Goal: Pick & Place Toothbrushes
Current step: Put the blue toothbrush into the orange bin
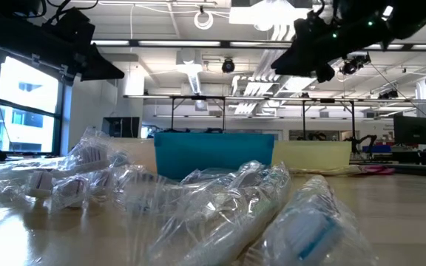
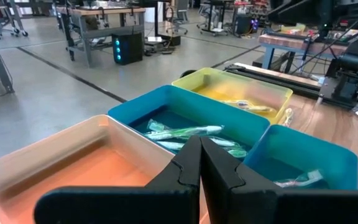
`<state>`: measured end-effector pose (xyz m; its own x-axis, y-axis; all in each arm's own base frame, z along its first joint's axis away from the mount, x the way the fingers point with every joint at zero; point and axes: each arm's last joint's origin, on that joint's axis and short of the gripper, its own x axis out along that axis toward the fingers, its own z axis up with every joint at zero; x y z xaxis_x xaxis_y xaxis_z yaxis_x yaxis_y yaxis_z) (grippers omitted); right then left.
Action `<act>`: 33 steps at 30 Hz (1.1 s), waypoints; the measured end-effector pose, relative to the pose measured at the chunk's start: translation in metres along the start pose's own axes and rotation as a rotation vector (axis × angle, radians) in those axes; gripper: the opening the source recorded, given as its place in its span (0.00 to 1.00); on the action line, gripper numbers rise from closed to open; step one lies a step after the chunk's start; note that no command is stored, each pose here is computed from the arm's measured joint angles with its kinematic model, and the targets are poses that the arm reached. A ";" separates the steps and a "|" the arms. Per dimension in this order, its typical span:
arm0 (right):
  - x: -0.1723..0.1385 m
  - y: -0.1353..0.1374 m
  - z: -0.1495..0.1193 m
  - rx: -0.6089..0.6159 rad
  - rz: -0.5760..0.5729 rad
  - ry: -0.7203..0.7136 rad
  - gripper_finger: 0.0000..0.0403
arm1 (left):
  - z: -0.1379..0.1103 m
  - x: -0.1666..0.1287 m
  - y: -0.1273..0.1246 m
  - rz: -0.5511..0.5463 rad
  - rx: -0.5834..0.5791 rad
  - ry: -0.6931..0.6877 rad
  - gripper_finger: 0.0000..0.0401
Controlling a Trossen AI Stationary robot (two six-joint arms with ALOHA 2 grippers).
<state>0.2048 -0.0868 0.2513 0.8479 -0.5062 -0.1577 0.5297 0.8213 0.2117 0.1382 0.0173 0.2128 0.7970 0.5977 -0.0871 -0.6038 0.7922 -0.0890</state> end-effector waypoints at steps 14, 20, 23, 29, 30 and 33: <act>-0.013 0.006 0.003 -0.024 0.046 -0.041 0.28 | 0.000 0.000 0.000 -0.001 -0.008 0.000 0.00; -0.013 0.007 0.003 -0.025 0.050 -0.039 0.28 | 0.000 0.000 0.000 -0.001 -0.007 0.001 0.00; -0.013 0.007 0.003 -0.026 0.070 -0.035 0.28 | 0.000 0.000 0.000 -0.001 -0.007 0.001 0.00; -0.013 0.007 0.004 -0.024 0.077 -0.044 0.28 | 0.000 0.000 0.000 -0.001 -0.007 0.001 0.00; -0.013 0.007 0.003 -0.024 0.077 -0.044 0.28 | 0.000 0.000 0.000 -0.001 -0.007 0.001 0.00; -0.013 0.008 0.003 -0.025 0.094 -0.040 0.28 | 0.000 0.000 0.000 -0.005 -0.007 0.002 0.00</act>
<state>0.1985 -0.0748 0.2583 0.8944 -0.4359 -0.0996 0.4472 0.8718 0.1999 0.1383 0.0172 0.2127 0.8002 0.5932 -0.0884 -0.5996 0.7944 -0.0967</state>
